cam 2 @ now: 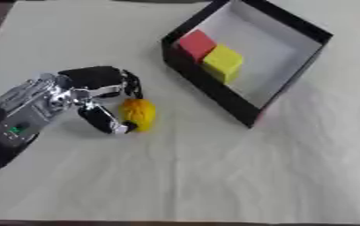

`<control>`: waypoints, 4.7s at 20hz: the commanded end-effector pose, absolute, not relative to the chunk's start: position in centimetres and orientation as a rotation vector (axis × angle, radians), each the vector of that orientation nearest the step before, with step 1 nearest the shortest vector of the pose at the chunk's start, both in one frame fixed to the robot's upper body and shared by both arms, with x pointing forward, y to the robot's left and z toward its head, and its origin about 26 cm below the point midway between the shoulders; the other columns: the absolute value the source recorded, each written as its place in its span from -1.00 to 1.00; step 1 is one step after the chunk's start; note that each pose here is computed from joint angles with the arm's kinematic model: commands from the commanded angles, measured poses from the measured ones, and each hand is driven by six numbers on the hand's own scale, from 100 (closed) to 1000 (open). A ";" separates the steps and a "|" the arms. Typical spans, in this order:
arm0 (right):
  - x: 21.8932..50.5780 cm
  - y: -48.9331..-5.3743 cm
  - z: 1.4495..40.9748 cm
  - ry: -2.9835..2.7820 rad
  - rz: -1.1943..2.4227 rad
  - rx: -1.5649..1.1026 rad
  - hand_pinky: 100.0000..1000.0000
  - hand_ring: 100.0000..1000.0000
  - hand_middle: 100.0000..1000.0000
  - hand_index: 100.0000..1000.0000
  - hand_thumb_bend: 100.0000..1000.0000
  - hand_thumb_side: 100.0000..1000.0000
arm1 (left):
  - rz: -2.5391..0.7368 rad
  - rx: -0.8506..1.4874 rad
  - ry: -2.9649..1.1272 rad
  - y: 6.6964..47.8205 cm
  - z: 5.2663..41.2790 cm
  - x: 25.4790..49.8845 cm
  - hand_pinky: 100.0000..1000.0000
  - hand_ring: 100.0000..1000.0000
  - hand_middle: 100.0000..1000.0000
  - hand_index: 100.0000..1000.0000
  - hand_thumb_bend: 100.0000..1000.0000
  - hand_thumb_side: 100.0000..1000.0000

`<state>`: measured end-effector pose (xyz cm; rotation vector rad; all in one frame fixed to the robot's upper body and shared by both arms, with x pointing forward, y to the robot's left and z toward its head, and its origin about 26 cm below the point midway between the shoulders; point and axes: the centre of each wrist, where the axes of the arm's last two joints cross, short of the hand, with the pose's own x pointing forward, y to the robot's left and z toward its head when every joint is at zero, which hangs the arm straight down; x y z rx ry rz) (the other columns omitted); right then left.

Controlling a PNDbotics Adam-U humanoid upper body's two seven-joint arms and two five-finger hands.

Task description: Pick up objects on the table and place them in the box.

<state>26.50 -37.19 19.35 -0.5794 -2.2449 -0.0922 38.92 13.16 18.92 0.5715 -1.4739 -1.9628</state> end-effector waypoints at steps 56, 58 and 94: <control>26.8 -37.6 24.1 -2.428 -0.130 -0.568 0.98 0.76 0.65 0.74 -1.00 0.01 | -1.812 0.986 -2.041 0.5 26.2 45.4 0.59 0.62 0.61 0.81 0.57 -0.21; 26.8 -37.6 24.1 -2.427 -0.131 -0.567 0.98 0.76 0.65 0.74 -1.00 0.01 | -1.783 0.974 -2.051 0.7 26.5 45.4 0.61 0.63 0.62 0.89 0.87 0.01; 25.9 -38.6 22.0 -2.372 -0.124 -0.625 0.97 0.79 0.67 0.75 -1.00 -0.04 | -0.109 0.025 -2.530 26.5 32.3 31.5 0.67 0.47 0.59 0.71 -0.56 0.03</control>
